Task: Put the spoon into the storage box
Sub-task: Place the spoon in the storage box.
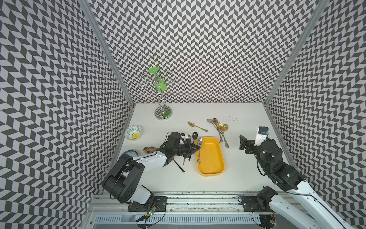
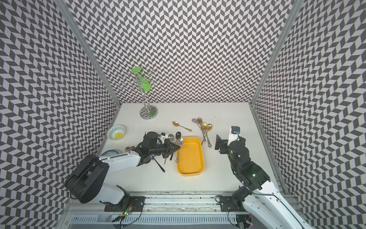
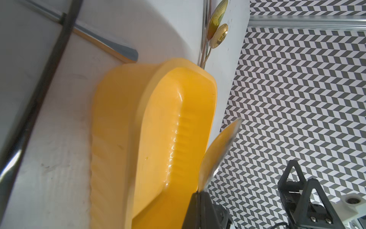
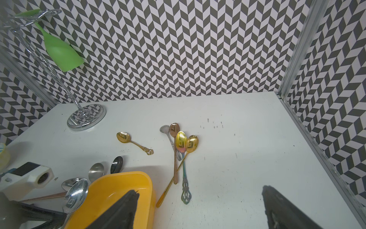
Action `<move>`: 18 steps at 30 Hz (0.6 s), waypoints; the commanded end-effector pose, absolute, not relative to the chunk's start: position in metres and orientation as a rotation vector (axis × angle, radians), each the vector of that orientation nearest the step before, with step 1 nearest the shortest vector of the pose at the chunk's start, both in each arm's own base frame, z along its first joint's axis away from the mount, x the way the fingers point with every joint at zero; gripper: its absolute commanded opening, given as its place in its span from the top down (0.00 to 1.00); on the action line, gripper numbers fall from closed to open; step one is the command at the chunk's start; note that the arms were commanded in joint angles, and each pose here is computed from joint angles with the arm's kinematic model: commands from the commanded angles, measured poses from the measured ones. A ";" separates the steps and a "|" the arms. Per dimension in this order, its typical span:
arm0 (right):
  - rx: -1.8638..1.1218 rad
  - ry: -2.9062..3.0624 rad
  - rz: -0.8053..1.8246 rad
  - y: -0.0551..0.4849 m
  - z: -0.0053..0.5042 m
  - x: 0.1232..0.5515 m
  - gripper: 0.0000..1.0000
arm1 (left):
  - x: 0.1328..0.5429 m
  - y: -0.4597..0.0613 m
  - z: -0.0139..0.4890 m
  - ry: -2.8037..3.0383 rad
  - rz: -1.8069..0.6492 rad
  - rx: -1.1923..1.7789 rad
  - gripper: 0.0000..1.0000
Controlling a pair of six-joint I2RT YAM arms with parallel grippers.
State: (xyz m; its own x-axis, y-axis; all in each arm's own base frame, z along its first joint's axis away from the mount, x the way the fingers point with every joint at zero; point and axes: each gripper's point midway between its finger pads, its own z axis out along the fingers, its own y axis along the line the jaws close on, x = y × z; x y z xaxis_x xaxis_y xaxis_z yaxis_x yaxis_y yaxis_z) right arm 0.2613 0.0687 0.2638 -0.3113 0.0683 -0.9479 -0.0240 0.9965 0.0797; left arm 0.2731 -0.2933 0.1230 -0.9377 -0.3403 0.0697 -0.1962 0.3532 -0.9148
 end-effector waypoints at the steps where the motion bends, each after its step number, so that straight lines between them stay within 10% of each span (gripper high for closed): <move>1: 0.063 1.847 0.098 0.065 0.272 0.263 0.01 | 0.280 -0.304 0.132 2.443 -1.637 -0.482 1.00; 18: 0.047 1.848 0.107 0.069 0.272 0.263 0.01 | 0.285 -0.294 0.147 2.372 -1.594 -0.389 0.47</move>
